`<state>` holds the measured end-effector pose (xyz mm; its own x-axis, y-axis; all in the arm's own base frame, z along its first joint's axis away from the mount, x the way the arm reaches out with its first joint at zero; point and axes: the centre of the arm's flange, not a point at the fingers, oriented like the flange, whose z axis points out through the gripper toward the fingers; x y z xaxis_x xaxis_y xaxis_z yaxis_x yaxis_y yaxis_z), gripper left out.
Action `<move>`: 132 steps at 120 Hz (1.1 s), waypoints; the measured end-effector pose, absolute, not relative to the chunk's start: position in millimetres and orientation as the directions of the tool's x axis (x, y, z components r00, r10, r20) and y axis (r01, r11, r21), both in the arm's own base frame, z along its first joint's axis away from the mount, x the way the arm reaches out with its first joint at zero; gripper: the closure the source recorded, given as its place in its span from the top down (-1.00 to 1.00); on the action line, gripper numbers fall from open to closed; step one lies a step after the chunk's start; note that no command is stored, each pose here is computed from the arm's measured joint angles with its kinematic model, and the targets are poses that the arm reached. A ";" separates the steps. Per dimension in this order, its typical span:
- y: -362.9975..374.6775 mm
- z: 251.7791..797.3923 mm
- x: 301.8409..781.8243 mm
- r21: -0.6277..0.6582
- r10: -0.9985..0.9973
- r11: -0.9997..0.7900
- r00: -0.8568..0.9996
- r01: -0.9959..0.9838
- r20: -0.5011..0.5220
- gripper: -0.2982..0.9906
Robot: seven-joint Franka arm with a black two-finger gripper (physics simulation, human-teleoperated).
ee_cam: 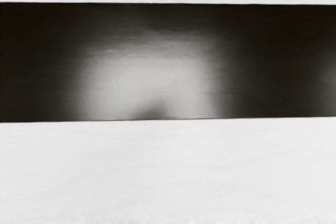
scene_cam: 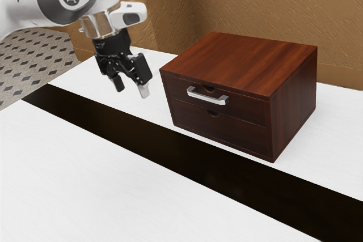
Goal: Pull the drawer handle with one arm to open the drawer
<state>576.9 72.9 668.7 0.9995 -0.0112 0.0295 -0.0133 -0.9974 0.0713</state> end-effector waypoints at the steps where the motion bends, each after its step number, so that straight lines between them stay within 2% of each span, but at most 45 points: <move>1: 72.8 668.6 576.4 0.071 -0.009 -0.997 1.000 -0.011 0.029 0.50; 46: 74.5 665.7 576.6 0.072 0.055 -0.996 0.998 0.053 0.029 0.50; 58: 64.1 674.8 569.9 0.096 0.140 -0.986 0.990 0.137 0.021 0.50; 71: 21.3 688.2 560.7 0.154 0.283 -0.947 0.959 0.281 -0.012 0.50; 89: -1.4 684.9 559.0 0.164 0.570 -0.796 0.812 0.583 -0.122 0.50; 100: -3.9 642.8 583.6 0.081 0.713 -0.670 0.671 0.738 -0.203 0.49; 118: 17.1 637.0 595.1 0.027 0.896 -0.421 0.420 0.907 -0.144 0.49; 132: 9.5 668.5 579.7 0.064 0.957 -0.275 0.280 0.959 -0.082 0.49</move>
<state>579.7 9.5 668.5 0.2796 0.9566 -0.0821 0.9594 -0.2749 0.0638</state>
